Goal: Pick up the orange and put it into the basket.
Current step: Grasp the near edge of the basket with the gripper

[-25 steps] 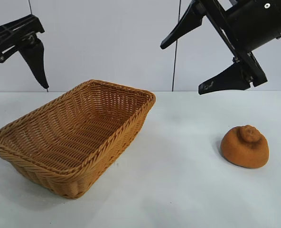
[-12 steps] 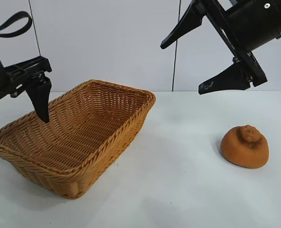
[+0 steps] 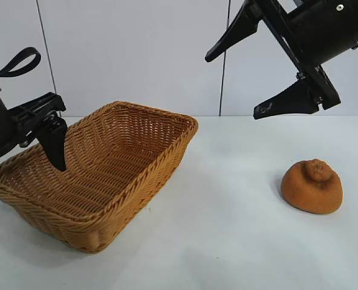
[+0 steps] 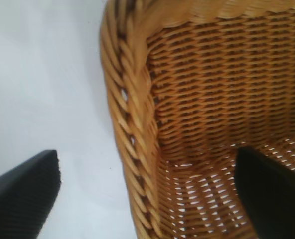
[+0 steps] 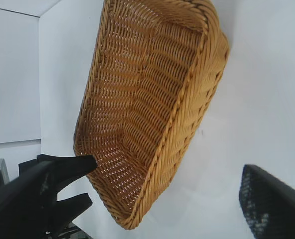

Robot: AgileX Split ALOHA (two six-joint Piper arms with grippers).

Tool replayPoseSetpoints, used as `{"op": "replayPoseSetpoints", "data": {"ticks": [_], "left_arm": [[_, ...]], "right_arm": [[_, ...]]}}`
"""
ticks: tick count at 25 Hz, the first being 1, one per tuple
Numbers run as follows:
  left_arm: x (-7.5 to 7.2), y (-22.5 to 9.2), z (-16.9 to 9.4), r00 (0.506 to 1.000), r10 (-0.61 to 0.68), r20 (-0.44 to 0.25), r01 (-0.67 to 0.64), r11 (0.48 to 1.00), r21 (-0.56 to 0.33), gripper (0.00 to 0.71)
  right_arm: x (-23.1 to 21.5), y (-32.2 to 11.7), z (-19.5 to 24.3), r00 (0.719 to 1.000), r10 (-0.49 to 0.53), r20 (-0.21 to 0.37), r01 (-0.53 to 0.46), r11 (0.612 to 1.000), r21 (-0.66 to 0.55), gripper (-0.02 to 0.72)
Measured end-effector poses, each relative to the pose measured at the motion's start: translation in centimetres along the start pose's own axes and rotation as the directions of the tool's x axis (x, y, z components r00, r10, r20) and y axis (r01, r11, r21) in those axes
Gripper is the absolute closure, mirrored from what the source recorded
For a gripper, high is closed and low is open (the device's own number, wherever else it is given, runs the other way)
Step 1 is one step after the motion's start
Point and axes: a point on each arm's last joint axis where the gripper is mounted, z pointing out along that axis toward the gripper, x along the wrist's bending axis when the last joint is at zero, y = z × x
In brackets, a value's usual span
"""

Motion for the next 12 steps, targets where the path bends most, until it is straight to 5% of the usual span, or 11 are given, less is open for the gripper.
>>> {"op": "replayPoseSetpoints", "data": {"ticks": [12], "left_arm": [[-0.4, -0.4, 5.7, 1.000, -0.006, -0.028, 0.006, 1.000, 0.009, 0.039]], "right_arm": [[0.0, 0.0, 0.0, 1.000, 0.000, 0.001, 0.000, 1.000, -0.003, 0.020]]}}
